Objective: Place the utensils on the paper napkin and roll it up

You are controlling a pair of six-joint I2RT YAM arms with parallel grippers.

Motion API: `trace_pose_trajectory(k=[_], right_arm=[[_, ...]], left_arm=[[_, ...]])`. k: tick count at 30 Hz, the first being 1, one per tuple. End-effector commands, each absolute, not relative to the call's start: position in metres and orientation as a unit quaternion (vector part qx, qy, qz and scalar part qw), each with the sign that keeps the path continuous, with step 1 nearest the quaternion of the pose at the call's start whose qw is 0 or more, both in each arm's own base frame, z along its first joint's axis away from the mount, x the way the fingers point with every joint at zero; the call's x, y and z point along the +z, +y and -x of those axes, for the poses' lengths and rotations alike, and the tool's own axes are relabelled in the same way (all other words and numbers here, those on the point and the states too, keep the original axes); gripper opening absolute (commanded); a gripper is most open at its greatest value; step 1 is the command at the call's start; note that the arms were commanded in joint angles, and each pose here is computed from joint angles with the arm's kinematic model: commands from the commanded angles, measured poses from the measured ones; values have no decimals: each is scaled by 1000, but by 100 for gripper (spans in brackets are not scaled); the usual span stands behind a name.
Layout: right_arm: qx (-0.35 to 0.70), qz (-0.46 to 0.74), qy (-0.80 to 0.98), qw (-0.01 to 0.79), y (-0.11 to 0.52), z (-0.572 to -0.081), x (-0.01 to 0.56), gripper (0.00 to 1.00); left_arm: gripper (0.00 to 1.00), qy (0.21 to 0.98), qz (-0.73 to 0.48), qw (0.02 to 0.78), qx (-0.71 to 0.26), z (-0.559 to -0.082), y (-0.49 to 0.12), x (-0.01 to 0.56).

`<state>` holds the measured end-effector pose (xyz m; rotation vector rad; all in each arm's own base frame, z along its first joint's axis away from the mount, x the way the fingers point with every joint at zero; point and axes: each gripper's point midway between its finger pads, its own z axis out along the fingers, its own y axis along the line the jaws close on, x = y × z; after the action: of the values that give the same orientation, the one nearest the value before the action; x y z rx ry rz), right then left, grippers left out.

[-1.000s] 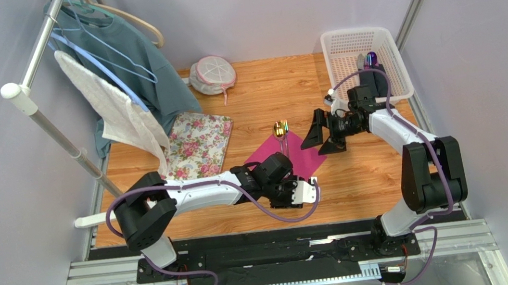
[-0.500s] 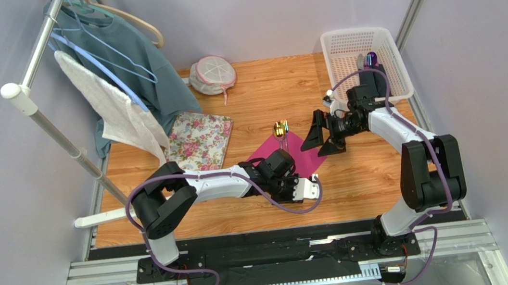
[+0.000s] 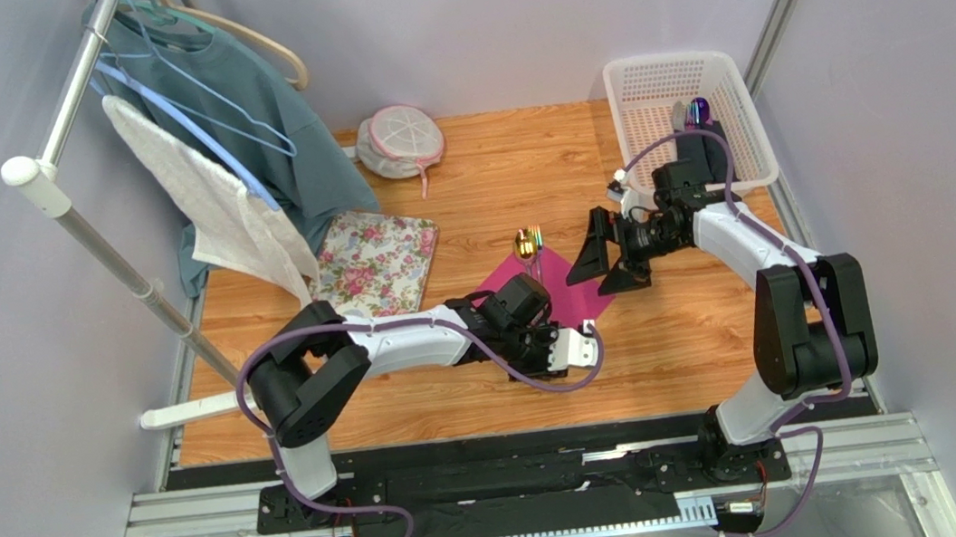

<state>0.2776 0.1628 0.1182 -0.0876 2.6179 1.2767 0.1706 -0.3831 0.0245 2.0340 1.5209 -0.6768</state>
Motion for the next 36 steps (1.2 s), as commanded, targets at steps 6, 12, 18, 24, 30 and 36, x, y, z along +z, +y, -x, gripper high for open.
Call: trace_pose_trajectory(k=[6, 12, 18, 24, 30, 36], right_arm=[[442, 50, 884, 142, 163, -286, 137, 100], [441, 50, 885, 142, 163, -286, 136, 100], [442, 50, 885, 141, 163, -287, 136, 100], [445, 50, 883, 140, 164, -286, 138, 100], [447, 51, 882, 142, 165, -287, 140, 100], [455, 39, 878, 146, 166, -286, 139, 96]], left_arm=[[38, 560, -742, 251, -270, -178, -390, 22], [22, 567, -739, 239, -273, -184, -385, 16], [3, 566, -732, 238, -296, -176, -388, 27], [0, 574, -722, 238, -305, -174, -390, 46], [0, 582, -707, 241, -321, -179, -391, 70], [0, 591, -693, 254, -327, -196, -393, 82]])
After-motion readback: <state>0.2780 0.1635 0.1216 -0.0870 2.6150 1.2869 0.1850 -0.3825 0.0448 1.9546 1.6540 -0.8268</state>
